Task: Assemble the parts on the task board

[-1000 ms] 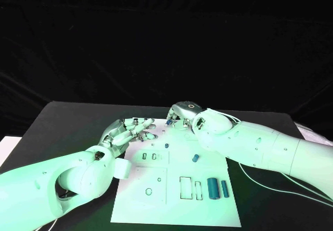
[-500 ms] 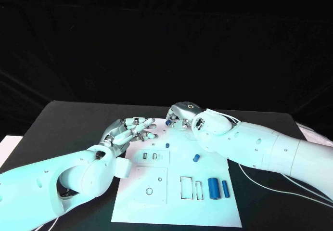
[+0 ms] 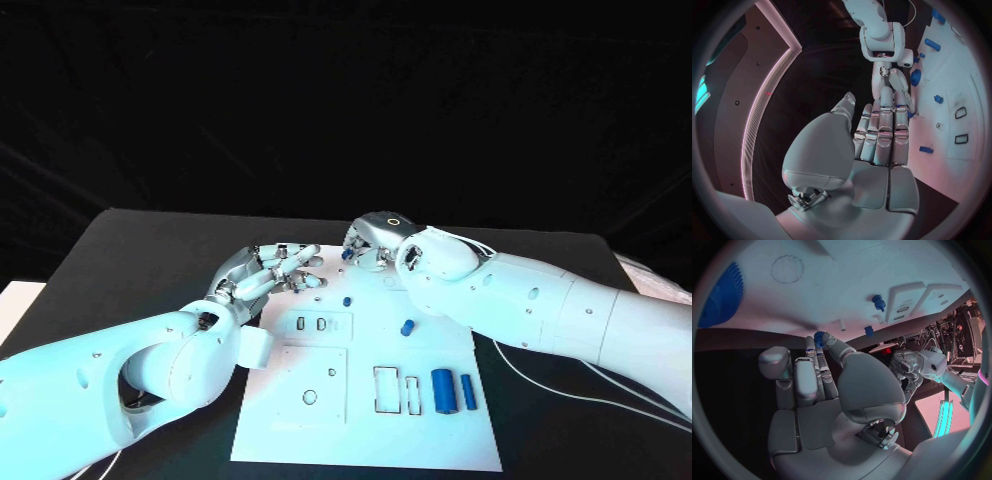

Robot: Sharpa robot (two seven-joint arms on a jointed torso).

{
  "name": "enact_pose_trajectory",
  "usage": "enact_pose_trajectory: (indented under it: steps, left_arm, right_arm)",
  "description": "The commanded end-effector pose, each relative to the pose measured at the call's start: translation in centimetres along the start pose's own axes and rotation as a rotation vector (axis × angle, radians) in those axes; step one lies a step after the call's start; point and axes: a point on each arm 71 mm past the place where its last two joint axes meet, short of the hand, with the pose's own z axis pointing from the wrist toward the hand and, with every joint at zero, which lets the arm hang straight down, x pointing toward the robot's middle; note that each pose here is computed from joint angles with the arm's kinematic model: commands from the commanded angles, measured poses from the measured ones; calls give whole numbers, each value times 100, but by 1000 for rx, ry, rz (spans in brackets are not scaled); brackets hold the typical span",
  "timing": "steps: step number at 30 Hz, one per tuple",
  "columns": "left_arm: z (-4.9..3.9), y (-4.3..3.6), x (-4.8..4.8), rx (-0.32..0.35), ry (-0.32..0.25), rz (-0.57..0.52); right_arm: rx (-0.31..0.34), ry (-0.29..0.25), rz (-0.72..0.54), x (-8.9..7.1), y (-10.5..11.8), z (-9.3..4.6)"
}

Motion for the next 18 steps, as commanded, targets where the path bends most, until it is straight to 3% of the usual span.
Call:
enact_pose_trajectory:
  steps: [1, 11, 18]
  left_arm:
    - [4, -11, 27, 7, 24, -12]
    - [0, -12, 23, 6, 24, -12]
    - [-7, -13, -3, 3, 19, -10]
  right_arm:
    - [7, 24, -12, 34, 3, 3]
    - [17, 2, -10, 10, -32, -20]
    - [7, -52, 32, -130, -129, -252]
